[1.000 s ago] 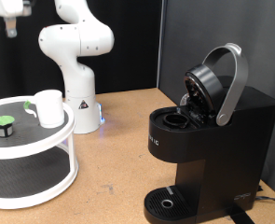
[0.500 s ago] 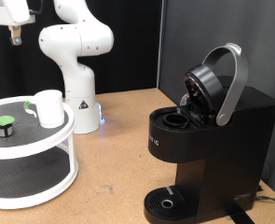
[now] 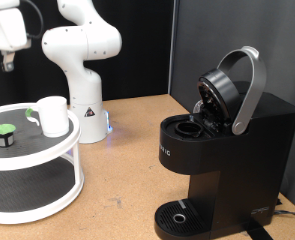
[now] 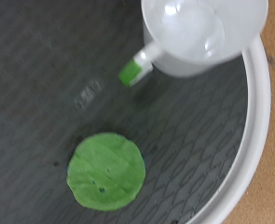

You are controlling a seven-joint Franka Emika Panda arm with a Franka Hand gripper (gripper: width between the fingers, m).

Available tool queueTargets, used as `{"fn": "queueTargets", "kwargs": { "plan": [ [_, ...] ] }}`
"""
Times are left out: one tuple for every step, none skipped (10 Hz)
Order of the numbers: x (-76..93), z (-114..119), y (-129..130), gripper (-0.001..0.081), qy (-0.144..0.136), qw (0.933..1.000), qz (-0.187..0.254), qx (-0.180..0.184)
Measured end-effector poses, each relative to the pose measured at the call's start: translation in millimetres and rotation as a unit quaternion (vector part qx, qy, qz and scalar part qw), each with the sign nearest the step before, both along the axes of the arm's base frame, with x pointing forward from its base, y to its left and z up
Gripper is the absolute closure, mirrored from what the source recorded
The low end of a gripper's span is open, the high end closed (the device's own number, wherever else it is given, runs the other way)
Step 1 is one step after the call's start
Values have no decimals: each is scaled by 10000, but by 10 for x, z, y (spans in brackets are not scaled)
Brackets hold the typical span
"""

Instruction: Make a cup of coffee with the keurig machine

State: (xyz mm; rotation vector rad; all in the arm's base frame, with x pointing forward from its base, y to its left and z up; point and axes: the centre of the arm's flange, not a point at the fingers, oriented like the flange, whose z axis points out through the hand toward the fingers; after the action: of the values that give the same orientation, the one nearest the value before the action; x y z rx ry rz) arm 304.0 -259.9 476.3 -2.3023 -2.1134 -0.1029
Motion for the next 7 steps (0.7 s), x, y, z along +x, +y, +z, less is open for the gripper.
{"fn": "queueTargets", "kwargs": {
  "plan": [
    [63,-68,-26,3,-6,10000,-28,-59],
    [57,-68,-24,3,4,10000,13,-51],
    [44,-82,-27,3,23,9996,286,-18],
    [25,-116,-47,3,32,9984,571,8],
    [17,-174,-57,3,22,9975,712,17],
    [24,-257,-56,3,37,9972,747,-24],
    [45,-355,-56,3,32,9971,759,-95]
  ]
}}
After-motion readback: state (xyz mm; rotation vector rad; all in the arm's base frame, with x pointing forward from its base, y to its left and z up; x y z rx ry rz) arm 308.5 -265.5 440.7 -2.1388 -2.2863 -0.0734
